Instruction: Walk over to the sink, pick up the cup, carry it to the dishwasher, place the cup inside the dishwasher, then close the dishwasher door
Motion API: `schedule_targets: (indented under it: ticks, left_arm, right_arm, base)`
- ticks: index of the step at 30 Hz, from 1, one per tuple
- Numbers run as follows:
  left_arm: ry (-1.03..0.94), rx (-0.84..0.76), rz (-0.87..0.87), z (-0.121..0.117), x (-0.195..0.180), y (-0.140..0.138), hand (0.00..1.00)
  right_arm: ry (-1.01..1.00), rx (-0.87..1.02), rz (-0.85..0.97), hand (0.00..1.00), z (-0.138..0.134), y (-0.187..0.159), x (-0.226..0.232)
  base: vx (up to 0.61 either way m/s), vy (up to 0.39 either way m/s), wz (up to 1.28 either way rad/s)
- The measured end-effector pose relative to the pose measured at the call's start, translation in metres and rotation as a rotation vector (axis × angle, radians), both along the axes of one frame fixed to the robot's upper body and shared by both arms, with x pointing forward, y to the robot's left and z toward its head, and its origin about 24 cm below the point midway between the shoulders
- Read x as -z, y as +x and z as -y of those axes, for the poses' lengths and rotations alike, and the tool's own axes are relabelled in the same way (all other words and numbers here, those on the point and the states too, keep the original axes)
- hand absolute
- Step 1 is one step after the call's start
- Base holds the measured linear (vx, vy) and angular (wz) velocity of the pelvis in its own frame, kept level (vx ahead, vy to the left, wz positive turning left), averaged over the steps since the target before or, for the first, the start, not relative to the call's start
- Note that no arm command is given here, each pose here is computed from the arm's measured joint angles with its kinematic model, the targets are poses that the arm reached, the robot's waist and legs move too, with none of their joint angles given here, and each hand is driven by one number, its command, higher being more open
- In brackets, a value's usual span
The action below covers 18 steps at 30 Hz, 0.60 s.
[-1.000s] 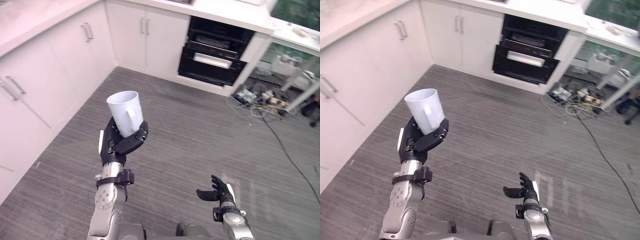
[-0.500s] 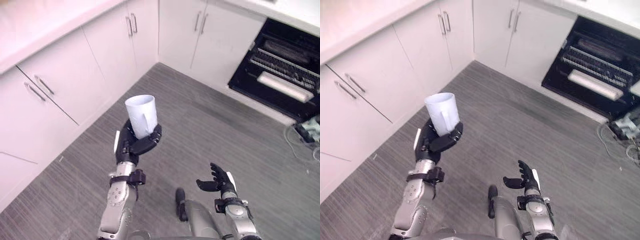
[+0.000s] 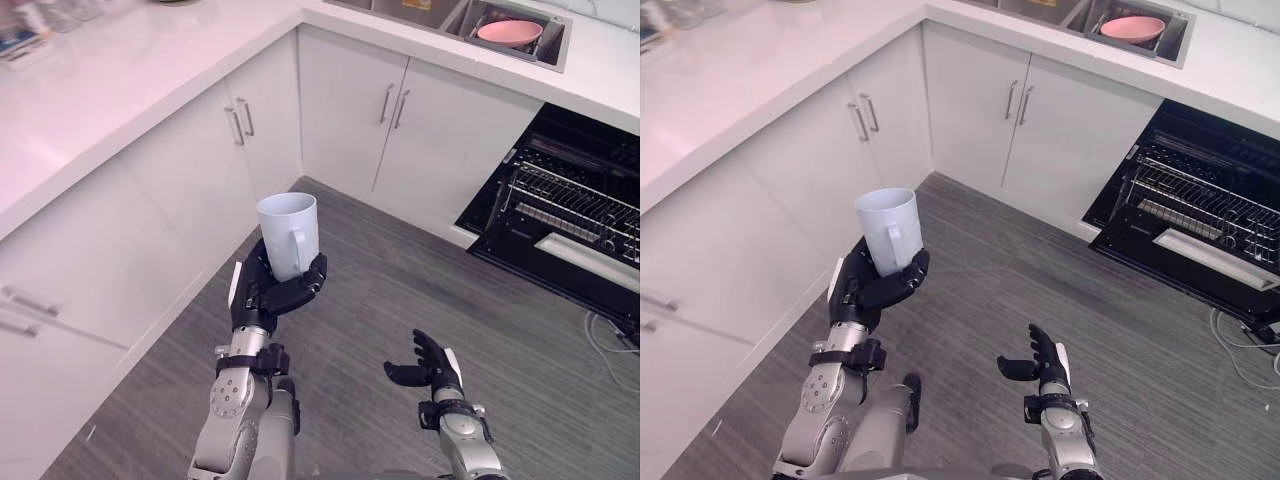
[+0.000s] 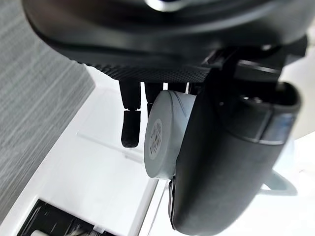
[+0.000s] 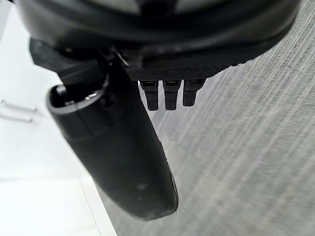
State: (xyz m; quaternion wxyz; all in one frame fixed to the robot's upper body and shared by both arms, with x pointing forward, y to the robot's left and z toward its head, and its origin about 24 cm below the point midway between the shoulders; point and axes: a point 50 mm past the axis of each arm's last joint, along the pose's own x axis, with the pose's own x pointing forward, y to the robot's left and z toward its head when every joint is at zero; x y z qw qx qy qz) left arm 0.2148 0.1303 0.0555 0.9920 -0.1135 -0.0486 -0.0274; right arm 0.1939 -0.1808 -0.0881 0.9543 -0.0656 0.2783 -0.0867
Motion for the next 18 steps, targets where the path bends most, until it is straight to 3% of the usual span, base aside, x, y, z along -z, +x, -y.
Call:
schedule_targets:
  ticks: [7, 13, 18]
  left_arm:
    - [0.023, 0.062, -0.001, 0.013, 0.001, -0.002, 0.3]
    - [0.058, 0.067, -0.099, 0.018, 0.025, -0.003, 0.3]
    - [0.026, 0.033, -0.127, 0.017, 0.03, -0.004, 0.3]
  right_arm:
    - [0.053, -0.111, 0.199, 0.9, -0.035, 0.025, -0.035]
    - [0.03, -0.089, 0.165, 0.9, -0.025, 0.015, -0.031]
    - [0.038, -0.077, 0.373, 0.9, -0.03, 0.023, -0.075]
  base:
    - [0.45, 0.15, -0.81]
    - [0.7, 0.043, -0.31]
    - [0.61, 0.074, -1.23]
